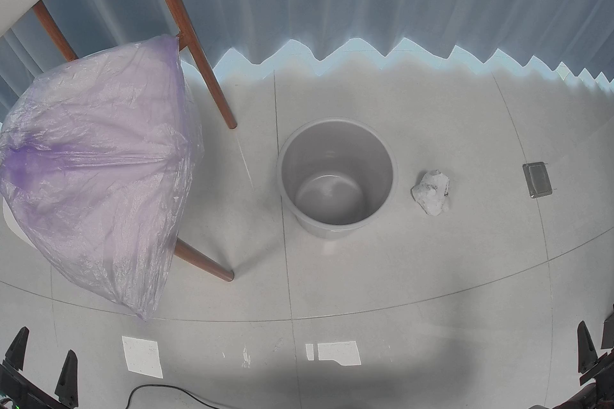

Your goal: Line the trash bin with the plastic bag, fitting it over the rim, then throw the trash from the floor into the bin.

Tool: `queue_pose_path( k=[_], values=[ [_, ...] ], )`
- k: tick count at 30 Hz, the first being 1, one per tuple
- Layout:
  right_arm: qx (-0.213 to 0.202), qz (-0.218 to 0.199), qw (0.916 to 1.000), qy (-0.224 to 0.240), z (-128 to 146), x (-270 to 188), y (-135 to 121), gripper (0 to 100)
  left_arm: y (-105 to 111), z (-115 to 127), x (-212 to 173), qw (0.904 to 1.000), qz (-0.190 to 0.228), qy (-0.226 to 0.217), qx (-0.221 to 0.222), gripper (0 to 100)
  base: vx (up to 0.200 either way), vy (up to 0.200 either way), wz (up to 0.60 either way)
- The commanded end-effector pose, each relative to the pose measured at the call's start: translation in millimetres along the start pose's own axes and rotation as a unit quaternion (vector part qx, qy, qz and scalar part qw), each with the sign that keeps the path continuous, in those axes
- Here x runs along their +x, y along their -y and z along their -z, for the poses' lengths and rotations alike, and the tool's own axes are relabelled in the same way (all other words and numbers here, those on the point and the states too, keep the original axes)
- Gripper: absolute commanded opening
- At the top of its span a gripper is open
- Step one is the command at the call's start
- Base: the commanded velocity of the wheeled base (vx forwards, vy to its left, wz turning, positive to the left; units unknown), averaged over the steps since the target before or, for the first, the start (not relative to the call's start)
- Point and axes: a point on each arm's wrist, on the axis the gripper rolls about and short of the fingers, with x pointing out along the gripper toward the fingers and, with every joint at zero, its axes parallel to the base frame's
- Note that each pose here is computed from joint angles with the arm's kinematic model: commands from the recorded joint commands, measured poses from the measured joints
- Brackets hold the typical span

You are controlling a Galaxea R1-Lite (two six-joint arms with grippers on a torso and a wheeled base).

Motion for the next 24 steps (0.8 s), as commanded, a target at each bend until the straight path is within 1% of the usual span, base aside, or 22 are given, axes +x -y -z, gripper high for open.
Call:
queue_pose_path(
  k=[1,3,5,6,7,11,12,13,15,16,18,19,21,23,24],
  values=[
    [0.000,0.000,1.0000,-0.001,5.2,0.1,0.1,100,-0.1,5.2,0.0,1.0000,0.000,0.000,0.000,100,0.000,0.000,0.00],
    [0.000,0.000,1.0000,-0.001,5.2,0.1,0.1,100,0.0,2.0,0.0,0.9999,0.000,0.015,0.001,100,0.000,0.000,0.00],
    [0.000,0.000,1.0000,-0.001,5.2,0.1,0.0,100,0.3,-8.9,-1.0,0.9976,0.005,0.069,0.009,100,0.000,0.000,0.00],
    [0.000,0.000,1.0000,-0.001,5.2,0.1,0.0,100,0.3,-8.9,-1.0,0.9976,0.005,0.069,0.009,100,0.000,0.000,0.00],
    [0.000,0.000,1.0000,-0.001,5.2,0.1,0.0,100,0.5,-11.4,-1.3,0.9966,0.009,0.081,0.013,100,0.000,0.000,0.00],
    [0.000,0.000,1.0000,-0.001,5.2,0.1,0.0,100,0.6,-10.3,-1.2,0.9968,0.010,0.076,0.024,100,0.000,0.000,0.00],
    [0.000,0.000,1.0000,-0.001,5.2,0.1,0.0,100,1.0,-9.9,-1.1,0.9965,0.019,0.074,0.034,100,0.000,0.000,0.00],
    [0.000,0.000,1.0000,-0.001,5.2,0.1,0.1,100,1.1,-9.7,-1.1,0.9965,0.020,0.073,0.036,100,0.000,0.000,0.00],
    [0.000,0.000,1.0000,0.000,5.1,0.0,0.1,100,2.2,-7.1,-1.3,0.9959,0.046,0.054,0.056,100,0.000,0.000,0.00],
    [0.000,0.000,1.0000,0.000,5.1,0.1,0.0,100,2.3,-9.2,-2.3,0.9957,0.047,0.054,0.059,100,0.000,0.000,0.00],
    [0.000,0.000,1.0000,0.000,5.1,0.1,0.0,100,2.4,-21.1,-7.1,0.9949,0.049,0.066,0.059,100,0.000,0.000,0.00],
    [0.000,0.000,1.0000,0.000,5.1,0.1,0.1,100,2.3,-27.1,-8.6,0.9948,0.052,0.064,0.059,100,0.000,0.000,0.00],
    [0.000,0.000,1.0000,0.000,5.1,0.1,0.1,100,2.2,-39.5,-7.2,0.9954,0.062,0.046,0.058,100,0.000,0.000,0.00],
    [0.000,0.000,1.0000,-0.001,5.2,0.1,0.1,100,2.4,-52.6,-4.0,0.9944,0.082,0.035,0.057,100,0.000,0.000,0.00],
    [0.000,0.000,1.0000,-0.001,5.2,0.1,0.1,100,2.7,-56.8,-2.3,0.9930,0.099,0.033,0.057,100,0.000,0.000,0.00]
  ],
)
